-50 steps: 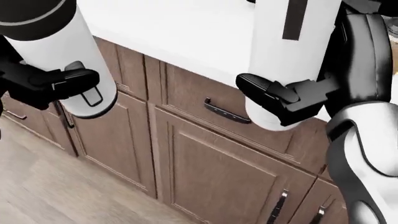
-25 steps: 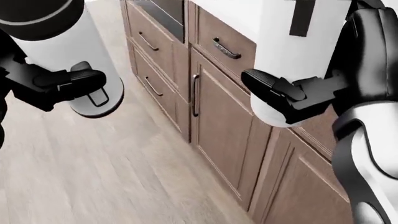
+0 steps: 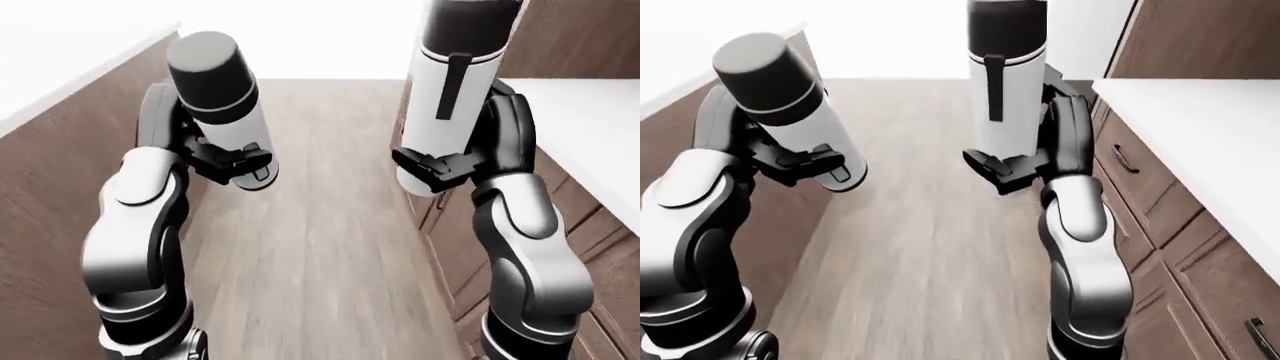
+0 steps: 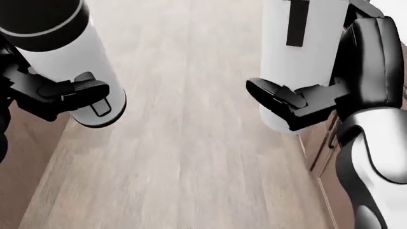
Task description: Move the drinks to the dining counter.
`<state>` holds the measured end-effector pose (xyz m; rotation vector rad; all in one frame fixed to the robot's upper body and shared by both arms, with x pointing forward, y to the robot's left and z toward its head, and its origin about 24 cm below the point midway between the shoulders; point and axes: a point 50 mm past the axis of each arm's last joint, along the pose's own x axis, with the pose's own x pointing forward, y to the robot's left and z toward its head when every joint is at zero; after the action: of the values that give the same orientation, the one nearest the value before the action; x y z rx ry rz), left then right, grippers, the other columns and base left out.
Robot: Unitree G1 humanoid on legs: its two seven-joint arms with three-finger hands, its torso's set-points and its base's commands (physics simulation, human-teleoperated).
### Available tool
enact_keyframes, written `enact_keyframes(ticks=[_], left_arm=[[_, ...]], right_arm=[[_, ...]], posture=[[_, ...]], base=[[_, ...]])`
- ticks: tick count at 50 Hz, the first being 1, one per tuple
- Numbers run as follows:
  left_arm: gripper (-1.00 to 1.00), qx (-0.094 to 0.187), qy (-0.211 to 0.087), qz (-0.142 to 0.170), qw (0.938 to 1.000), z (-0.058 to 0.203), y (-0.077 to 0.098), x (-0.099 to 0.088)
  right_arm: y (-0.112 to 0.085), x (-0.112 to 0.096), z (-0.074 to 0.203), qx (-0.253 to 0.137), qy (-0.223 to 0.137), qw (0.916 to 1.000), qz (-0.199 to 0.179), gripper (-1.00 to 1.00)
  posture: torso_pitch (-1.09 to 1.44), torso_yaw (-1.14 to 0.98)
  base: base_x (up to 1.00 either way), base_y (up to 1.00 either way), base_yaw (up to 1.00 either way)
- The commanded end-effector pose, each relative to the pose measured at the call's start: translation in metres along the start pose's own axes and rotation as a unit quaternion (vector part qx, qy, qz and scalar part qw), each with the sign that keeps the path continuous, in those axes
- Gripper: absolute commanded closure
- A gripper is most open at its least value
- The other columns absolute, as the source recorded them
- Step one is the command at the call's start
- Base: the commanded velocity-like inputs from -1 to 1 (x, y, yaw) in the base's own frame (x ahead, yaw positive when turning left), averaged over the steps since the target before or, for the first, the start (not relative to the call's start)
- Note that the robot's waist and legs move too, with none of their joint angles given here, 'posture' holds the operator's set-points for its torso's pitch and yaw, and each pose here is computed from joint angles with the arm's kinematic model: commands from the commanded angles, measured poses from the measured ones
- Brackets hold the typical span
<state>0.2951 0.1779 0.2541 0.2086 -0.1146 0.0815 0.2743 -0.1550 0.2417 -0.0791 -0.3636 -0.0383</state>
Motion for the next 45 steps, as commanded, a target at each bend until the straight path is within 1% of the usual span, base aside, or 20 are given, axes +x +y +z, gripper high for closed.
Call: enact_keyframes(ticks=[1, 14, 25, 45], left_arm=[[1.00, 0.001, -0.050, -0.001, 0.9988, 0.0175, -0.0003, -0.0028], [1.00, 0.004, -0.050, -0.006, 0.9987, 0.0169, -0.0015, -0.0035], [1.00, 0.005, -0.047, -0.011, 0.9988, 0.0103, -0.0043, -0.0024], [1.00, 0.006, -0.047, -0.014, 0.9988, 0.0088, -0.0063, -0.0048]], right_arm=[[-0.0031, -0.0007, 0.0170, -0.003, -0.047, 0.9989, -0.009, 1.00], [-0.0033, -0.0011, 0.0184, -0.001, -0.046, 0.9989, -0.007, 1.00], [-0.0008, -0.0024, 0.0139, 0.000, -0.044, 0.9990, -0.001, 1.00], [-0.0007, -0.0028, 0.0108, 0.001, -0.042, 0.9991, 0.002, 1.00]], posture=[[0.00, 0.00], [0.00, 0.00], [0.00, 0.00], [0.00, 0.00]], base=[[0.00, 0.00, 1.00], [0.00, 0.00, 1.00], [0.00, 0.00, 1.00], [0.00, 0.00, 1.00]])
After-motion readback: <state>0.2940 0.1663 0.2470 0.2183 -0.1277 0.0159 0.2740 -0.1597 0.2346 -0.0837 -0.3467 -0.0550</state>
